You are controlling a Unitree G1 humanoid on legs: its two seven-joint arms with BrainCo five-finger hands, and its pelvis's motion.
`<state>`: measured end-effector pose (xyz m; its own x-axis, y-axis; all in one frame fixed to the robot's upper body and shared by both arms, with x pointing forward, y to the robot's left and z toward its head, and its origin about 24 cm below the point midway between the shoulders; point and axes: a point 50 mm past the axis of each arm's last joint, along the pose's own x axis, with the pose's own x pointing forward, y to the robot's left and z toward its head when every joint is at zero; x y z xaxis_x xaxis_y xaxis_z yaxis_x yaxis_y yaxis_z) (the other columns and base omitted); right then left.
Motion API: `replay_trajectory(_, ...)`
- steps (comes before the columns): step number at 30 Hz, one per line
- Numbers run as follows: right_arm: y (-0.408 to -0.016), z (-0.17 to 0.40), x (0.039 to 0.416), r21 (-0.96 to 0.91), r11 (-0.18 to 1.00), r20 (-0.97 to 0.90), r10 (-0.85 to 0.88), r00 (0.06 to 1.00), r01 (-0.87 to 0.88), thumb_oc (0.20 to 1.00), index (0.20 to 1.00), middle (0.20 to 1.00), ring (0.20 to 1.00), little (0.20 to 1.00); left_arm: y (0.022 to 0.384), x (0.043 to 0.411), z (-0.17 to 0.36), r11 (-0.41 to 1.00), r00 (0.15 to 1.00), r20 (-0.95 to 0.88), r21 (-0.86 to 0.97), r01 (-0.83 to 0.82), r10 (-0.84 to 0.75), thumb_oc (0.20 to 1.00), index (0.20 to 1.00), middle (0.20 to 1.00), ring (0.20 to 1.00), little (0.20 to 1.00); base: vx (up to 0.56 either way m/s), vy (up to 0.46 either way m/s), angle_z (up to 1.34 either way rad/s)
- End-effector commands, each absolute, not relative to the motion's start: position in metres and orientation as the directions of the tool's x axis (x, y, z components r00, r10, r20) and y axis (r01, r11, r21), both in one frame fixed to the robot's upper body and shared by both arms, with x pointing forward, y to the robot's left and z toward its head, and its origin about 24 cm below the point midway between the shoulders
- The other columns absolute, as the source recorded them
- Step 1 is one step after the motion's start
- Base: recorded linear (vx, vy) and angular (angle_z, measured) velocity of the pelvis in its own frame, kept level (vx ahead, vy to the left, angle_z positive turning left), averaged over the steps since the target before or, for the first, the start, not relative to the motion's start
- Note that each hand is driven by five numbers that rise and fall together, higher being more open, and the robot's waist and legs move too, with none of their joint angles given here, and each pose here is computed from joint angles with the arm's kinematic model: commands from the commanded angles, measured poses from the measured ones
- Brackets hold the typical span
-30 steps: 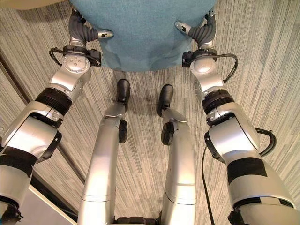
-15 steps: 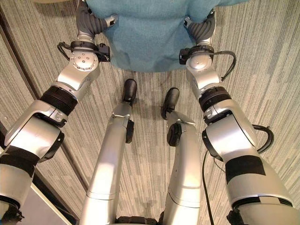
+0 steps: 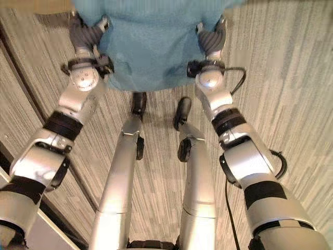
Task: Pick up all the scattered cushions and arrange them neatly on the sofa.
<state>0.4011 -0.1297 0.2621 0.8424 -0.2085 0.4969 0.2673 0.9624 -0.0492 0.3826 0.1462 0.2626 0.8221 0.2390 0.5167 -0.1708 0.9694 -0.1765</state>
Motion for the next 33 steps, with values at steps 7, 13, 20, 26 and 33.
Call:
replay_trajectory(7, -0.070, 0.256, 0.357, -0.095, 0.995, 0.698, 0.044, 0.714, 0.031, 0.200, 0.200, 0.200, 0.200, 0.200, 0.105, 0.352, 0.226, 0.951, 0.814, 0.560, -0.309, 0.033, 0.154, 0.200, 0.200, 0.200, 0.200, 0.200, -0.02, -0.008, -0.01)
replay_trajectory(13, -0.082, 0.212, 0.349, -0.087, 0.996, 0.626, 0.035, 0.779, 0.025, 0.200, 0.200, 0.200, 0.200, 0.200, 0.102, 0.344, 0.196, 0.964, 0.848, 0.522, -0.260, 0.051, 0.096, 0.200, 0.200, 0.200, 0.200, 0.200, 0.03, -0.057, 0.08)
replay_trajectory(20, -0.112, 0.154, 0.333, -0.051, 0.997, 0.497, -0.026, 0.868, 0.059, 0.200, 0.200, 0.200, 0.200, 0.200, 0.102, 0.328, 0.143, 0.969, 0.921, 0.388, -0.237, 0.066, 0.032, 0.200, 0.200, 0.200, 0.200, 0.200, 0.16, -0.089, 0.39)
replay_trajectory(26, -0.118, 0.112, 0.320, -0.043, 0.998, 0.357, -0.020, 0.934, 0.038, 0.200, 0.200, 0.200, 0.200, 0.200, 0.122, 0.311, 0.104, 0.980, 0.960, 0.277, -0.198, 0.021, 0.036, 0.200, 0.200, 0.200, 0.200, 0.200, 0.24, 0.080, 0.36)
replay_trajectory(33, -0.102, 0.085, 0.307, -0.027, 0.997, 0.250, 0.071, 0.966, -0.066, 0.200, 0.200, 0.200, 0.200, 0.200, 0.177, 0.281, 0.070, 0.992, 0.981, 0.165, -0.082, -0.091, 0.104, 0.200, 0.200, 0.200, 0.200, 0.200, 0.32, 0.110, -0.66)
